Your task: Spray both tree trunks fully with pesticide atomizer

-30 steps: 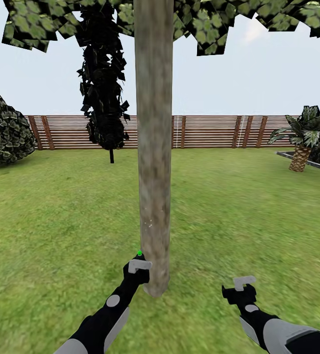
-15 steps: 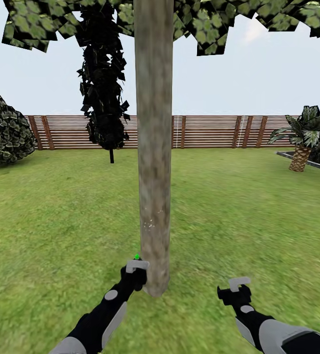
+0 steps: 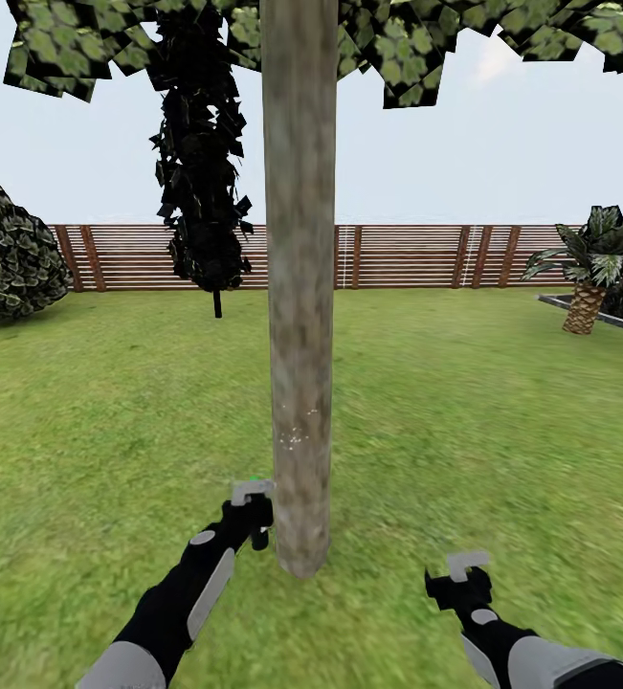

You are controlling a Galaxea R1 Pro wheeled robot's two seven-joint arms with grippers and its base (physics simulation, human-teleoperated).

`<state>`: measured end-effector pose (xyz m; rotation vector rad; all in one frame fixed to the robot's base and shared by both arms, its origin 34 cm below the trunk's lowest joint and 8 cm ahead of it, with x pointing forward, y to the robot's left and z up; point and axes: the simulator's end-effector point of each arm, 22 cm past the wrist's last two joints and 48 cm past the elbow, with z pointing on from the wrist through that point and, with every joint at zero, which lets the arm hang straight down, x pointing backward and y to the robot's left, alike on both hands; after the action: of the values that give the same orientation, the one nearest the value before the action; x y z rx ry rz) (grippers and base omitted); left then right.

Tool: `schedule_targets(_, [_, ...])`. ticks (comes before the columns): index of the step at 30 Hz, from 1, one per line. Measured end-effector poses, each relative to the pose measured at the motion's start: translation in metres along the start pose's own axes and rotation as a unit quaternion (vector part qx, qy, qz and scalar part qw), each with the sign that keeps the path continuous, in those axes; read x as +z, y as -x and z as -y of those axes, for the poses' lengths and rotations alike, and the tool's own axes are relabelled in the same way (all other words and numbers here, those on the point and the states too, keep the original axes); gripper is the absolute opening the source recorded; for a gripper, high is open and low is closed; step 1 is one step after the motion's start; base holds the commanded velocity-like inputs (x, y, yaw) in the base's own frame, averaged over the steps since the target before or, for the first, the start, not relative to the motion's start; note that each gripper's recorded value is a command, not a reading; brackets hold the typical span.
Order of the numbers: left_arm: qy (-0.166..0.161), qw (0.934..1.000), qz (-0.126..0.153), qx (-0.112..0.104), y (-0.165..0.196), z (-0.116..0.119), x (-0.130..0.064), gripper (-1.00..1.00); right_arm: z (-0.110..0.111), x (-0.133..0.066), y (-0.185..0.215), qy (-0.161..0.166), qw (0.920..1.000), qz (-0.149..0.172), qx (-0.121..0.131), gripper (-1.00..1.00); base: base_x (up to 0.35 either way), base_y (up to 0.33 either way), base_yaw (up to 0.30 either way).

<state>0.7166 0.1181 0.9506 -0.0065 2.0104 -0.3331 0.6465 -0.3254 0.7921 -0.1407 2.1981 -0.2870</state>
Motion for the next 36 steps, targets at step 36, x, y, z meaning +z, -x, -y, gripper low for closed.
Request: schedule_targets(36, [-0.042, 0.9990, -0.006, 0.018, 0.257, 0.039, -0.059, -1.00, -0.017, -0.012, -0.040, 0.027, 0.9981, -0.023, -0.051, 1.00, 0.000, 0.000, 0.000])
